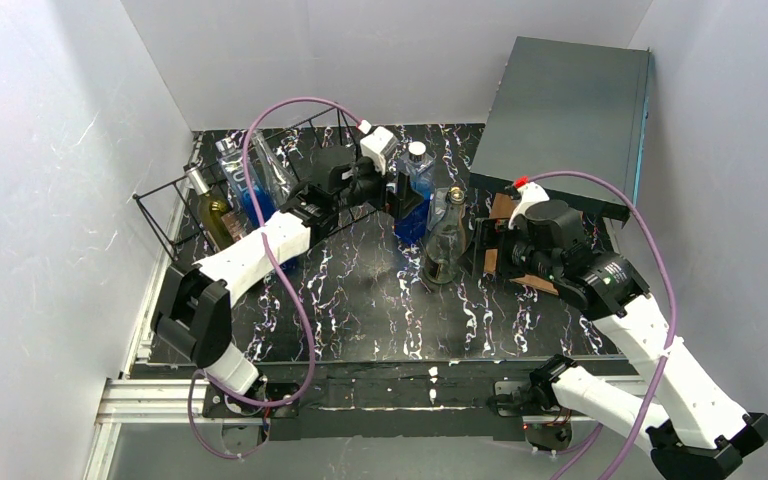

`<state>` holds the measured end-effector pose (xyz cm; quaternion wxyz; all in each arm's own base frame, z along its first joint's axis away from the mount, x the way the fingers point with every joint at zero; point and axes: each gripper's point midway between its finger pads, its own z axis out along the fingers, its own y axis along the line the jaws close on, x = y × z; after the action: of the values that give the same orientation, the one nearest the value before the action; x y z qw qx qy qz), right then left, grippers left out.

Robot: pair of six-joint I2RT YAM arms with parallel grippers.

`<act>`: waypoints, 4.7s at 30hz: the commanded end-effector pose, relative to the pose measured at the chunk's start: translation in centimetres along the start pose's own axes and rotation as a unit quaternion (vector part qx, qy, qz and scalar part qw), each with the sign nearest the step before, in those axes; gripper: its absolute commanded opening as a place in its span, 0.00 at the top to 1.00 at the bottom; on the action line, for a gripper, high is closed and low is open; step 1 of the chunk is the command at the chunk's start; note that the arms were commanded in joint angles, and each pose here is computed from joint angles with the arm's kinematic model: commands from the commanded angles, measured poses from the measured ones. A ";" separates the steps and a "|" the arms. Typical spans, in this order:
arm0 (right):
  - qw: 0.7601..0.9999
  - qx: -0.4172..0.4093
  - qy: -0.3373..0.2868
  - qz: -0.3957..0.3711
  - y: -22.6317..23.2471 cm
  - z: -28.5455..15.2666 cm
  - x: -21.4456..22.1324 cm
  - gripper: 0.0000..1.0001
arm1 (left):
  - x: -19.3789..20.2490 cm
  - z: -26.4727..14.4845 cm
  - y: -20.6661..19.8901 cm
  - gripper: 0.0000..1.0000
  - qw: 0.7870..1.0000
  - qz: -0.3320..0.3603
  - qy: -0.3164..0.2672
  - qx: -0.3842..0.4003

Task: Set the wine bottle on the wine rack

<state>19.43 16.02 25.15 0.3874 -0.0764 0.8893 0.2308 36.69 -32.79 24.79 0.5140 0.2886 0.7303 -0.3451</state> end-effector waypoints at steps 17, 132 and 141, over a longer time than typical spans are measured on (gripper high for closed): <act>1.000 -0.009 -0.024 -0.007 0.2 -0.6 -0.6 0.00 | -1.9 4.0 1.8 0.12 0.999 0.011 -0.020 -0.038; 0.996 0.010 0.083 0.011 0.6 4.0 1.3 0.00 | 5.2 -40.5 23.6 1.00 0.652 -0.200 0.123 -0.721; 0.996 -0.002 0.092 0.003 1.0 4.1 1.4 0.00 | 6.0 -40.2 21.2 1.00 0.658 -0.242 0.119 -0.703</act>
<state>20.39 18.07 21.27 0.2910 -0.0816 0.9295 0.2113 30.46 12.83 21.67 0.3486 -0.2844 0.8676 0.2117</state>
